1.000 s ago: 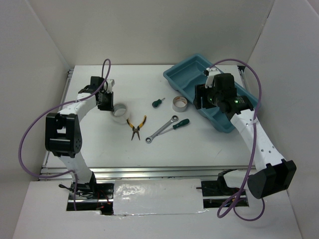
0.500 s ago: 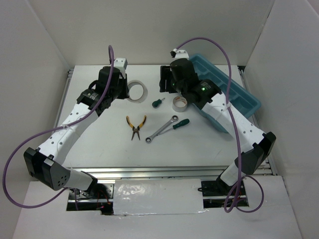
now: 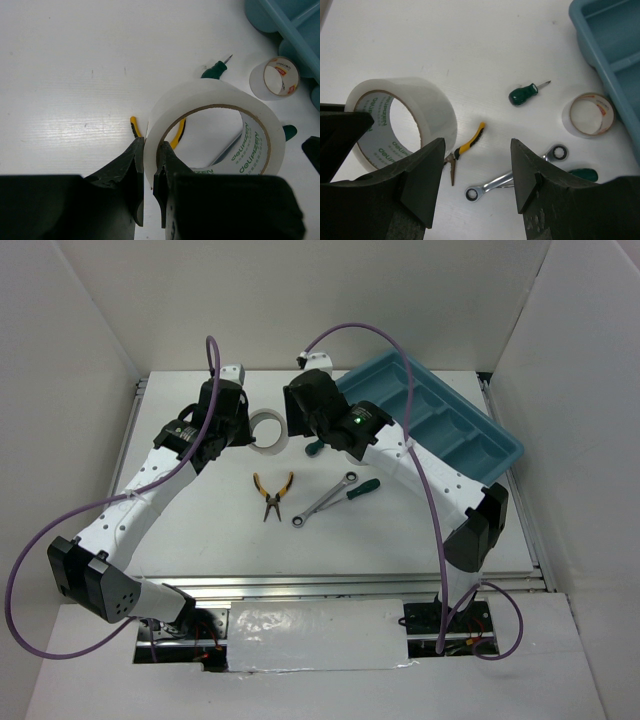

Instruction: Sort the tools into containers

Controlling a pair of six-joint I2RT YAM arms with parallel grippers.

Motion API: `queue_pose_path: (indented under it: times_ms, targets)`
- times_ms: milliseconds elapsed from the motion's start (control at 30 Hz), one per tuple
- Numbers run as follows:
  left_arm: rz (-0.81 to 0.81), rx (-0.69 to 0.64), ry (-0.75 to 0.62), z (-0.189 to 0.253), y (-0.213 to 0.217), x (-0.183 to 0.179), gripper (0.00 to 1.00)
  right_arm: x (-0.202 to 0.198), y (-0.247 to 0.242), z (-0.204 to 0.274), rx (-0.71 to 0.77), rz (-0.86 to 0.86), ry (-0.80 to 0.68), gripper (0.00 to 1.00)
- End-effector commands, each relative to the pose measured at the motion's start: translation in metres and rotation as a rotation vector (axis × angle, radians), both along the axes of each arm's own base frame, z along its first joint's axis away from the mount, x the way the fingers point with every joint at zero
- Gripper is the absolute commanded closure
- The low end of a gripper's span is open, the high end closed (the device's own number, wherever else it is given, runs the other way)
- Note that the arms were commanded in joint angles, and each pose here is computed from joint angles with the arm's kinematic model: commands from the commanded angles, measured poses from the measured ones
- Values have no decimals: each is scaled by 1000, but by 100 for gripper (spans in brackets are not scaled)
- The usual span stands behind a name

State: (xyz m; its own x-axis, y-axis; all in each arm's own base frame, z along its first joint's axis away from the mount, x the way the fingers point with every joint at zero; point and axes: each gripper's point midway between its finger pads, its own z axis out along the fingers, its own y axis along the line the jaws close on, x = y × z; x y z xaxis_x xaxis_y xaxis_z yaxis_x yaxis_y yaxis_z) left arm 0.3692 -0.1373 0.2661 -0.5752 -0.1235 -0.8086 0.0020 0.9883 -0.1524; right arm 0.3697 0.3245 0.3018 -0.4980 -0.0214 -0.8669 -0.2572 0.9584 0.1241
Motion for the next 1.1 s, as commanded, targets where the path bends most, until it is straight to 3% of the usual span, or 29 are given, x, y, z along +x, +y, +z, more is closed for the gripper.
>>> queue_pose_path:
  times_ms: [0, 333, 733, 933, 1067]
  targets:
    - [1, -89, -78, 30, -6, -1, 100, -1, 7, 21, 65, 7, -1, 37]
    - [5, -90, -49, 19, -10, 5, 100, -7, 24, 25, 92, 63, 13, 36]
    - [-7, -102, -46, 19, -17, 13, 100, 4, 43, -6, 35, 87, 51, 41]
    - [5, -86, -58, 19, -13, 12, 100, 2, 38, -17, -3, 82, 61, 62]
    - [-3, -81, -64, 21, -12, 10, 97, 3, 37, -25, -31, 86, 65, 69]
